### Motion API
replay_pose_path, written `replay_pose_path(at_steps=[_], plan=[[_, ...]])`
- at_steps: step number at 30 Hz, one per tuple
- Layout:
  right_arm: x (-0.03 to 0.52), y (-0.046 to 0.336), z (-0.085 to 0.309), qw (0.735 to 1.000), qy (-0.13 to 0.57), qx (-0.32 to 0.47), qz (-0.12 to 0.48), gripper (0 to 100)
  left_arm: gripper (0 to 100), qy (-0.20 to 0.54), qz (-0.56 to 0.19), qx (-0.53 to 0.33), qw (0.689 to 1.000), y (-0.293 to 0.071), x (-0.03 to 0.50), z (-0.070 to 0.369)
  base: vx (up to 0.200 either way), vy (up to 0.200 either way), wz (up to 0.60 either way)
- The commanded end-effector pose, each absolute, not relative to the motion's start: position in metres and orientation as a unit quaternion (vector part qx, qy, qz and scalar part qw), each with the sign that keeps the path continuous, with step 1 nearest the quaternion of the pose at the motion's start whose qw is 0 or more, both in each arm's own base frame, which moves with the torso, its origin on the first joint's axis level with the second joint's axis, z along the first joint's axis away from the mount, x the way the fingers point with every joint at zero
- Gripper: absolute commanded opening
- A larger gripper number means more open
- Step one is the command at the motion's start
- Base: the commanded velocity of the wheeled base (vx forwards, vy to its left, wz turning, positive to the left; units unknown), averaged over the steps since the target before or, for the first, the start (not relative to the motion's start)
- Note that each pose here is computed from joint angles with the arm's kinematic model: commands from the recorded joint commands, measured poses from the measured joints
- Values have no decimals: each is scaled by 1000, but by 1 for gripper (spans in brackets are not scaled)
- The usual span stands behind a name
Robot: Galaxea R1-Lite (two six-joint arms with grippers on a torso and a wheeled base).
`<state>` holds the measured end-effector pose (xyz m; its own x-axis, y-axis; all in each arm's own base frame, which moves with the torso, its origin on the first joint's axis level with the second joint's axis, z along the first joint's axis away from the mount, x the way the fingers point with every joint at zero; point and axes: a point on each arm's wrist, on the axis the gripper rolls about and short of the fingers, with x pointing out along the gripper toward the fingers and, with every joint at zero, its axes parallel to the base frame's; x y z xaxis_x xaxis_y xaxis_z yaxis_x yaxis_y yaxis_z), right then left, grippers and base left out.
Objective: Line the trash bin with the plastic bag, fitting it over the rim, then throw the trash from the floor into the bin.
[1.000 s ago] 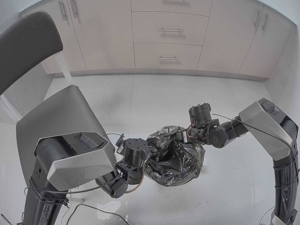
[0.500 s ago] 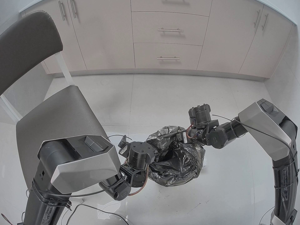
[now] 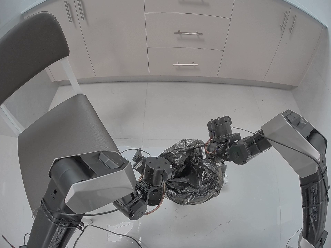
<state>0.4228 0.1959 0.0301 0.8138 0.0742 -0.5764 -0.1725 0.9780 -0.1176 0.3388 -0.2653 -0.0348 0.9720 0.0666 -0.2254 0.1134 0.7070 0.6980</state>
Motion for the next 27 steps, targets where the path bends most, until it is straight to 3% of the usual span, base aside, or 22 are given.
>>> replay_pose_path(at_steps=[1,17,27], plan=[[423,196,29,948,300,-83,65,100,100,125,-16,397,909,-264,339,-44,0,0,0],[425,196,22,950,294,-81,64,100,100,133,-11,434,891,-263,342,-60,0,0,0],[424,195,25,950,294,-81,64,100,100,115,-2,420,900,-265,344,-56,0,0,0]])
